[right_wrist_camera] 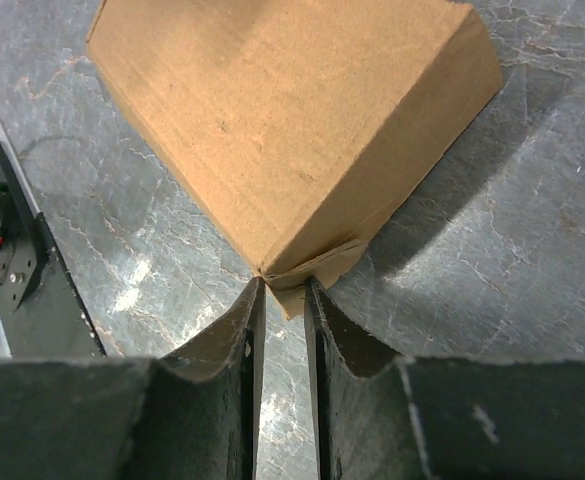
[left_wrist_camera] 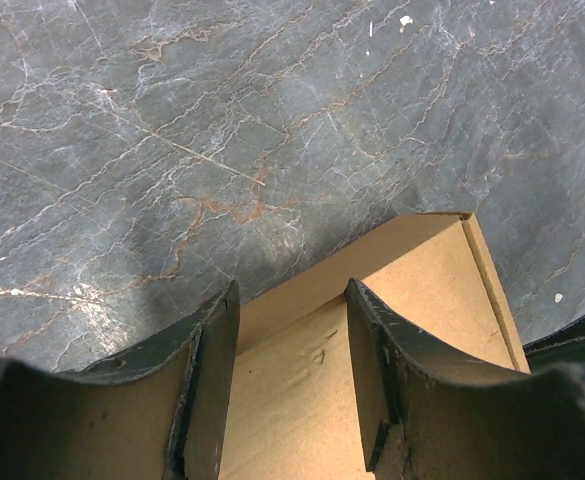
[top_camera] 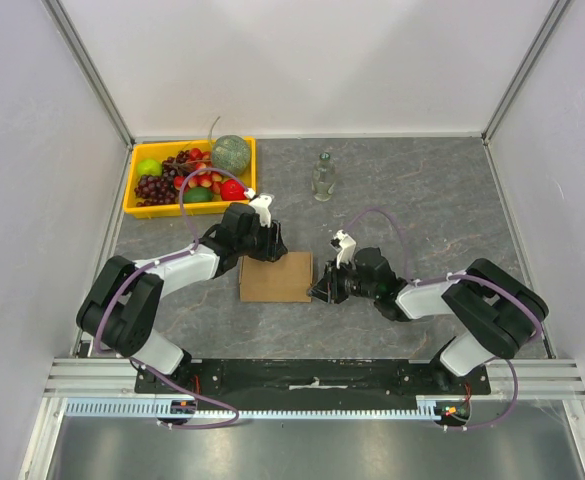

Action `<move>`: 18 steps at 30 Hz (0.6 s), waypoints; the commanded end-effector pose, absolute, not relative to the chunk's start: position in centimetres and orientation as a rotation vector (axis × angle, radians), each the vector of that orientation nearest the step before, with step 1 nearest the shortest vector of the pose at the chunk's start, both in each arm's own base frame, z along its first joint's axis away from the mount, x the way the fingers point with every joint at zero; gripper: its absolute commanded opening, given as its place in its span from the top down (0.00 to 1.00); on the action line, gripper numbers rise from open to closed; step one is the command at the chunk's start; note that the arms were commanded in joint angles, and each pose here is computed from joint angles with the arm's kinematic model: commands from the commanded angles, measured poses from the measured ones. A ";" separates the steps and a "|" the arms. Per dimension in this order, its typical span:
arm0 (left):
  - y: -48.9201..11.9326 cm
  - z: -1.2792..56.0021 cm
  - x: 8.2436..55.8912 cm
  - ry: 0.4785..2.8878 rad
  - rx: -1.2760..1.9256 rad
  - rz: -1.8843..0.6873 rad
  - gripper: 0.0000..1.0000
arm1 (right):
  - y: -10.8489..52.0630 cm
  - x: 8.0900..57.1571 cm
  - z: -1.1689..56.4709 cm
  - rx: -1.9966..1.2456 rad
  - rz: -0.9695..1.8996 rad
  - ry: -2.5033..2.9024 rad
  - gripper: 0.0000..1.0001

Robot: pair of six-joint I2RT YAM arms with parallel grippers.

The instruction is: Fold the paper box

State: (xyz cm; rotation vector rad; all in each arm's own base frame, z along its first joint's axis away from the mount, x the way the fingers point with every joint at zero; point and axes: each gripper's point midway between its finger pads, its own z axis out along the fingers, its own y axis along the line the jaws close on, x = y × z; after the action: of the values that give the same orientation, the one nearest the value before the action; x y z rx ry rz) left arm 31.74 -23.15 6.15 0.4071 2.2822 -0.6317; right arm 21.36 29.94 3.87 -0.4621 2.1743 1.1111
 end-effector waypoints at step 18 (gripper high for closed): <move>-23.4 3.9 29.4 2.387 0.438 -0.664 0.48 | 29.3 23.0 4.0 -0.526 0.877 2.110 0.69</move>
State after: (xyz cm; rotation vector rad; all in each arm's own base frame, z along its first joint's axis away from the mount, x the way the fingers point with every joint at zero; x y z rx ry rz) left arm 31.78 -23.35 6.14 0.4122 2.2773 -0.6431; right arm 21.71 29.82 3.29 -0.5317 2.1360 0.9659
